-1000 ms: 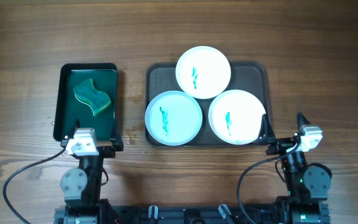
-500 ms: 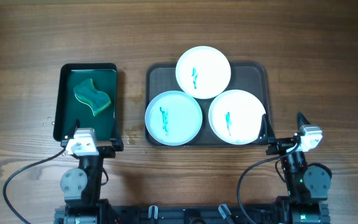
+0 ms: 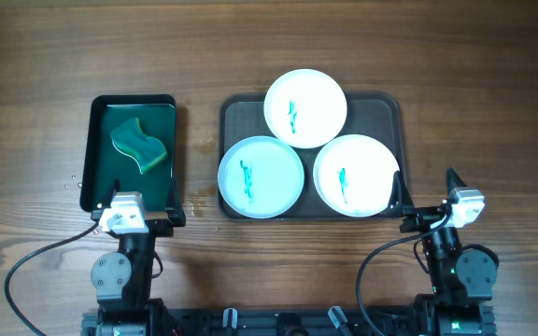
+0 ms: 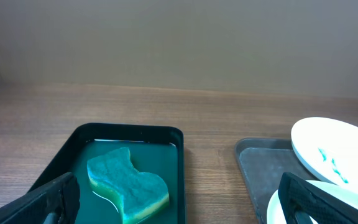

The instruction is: Clean dirty plates on tray and stack at the side

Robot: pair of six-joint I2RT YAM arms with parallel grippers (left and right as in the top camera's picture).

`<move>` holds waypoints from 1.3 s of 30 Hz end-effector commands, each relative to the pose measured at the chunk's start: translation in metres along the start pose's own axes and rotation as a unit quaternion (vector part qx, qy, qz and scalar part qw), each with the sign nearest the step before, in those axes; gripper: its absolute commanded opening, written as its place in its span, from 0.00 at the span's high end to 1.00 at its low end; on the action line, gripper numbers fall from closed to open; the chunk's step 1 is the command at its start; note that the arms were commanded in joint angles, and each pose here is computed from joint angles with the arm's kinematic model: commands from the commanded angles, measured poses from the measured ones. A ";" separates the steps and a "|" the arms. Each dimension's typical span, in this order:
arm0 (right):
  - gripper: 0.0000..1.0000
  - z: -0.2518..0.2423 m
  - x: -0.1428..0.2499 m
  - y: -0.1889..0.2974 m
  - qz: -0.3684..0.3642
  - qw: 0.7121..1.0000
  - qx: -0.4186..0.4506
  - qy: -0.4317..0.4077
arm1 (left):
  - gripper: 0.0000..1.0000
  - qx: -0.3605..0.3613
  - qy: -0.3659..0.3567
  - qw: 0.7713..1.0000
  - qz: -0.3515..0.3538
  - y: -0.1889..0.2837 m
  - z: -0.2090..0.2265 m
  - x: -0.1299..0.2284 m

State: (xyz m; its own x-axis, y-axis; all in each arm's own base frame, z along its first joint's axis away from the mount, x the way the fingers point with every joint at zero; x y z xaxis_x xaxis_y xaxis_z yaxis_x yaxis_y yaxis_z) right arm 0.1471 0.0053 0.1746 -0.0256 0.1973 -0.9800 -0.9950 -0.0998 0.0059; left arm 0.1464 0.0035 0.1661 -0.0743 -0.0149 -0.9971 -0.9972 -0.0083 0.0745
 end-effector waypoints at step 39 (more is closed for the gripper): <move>0.00 0.046 -0.094 0.011 0.044 0.983 -0.177 -0.019 | 0.00 0.014 -0.004 0.994 0.112 0.041 -0.005 -0.127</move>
State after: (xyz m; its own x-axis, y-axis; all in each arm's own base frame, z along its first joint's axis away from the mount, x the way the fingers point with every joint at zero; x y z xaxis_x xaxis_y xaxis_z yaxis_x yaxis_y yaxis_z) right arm 0.1359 0.0249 0.2447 -0.0835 0.2211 -0.9717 -0.9285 -0.3712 -0.0047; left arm 0.1179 0.0024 0.2604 -0.2678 -0.0194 -0.9633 -0.9634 -0.0066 0.2680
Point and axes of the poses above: each gripper's point midway between its finger pads, its own y axis back along the fingers, its own z axis along the line the jaws close on, x = y × z, the point moved 10 cm from there along y, back along the fingers, and after that the axes turned 3 degrees about -y, right-handed, at the moved point
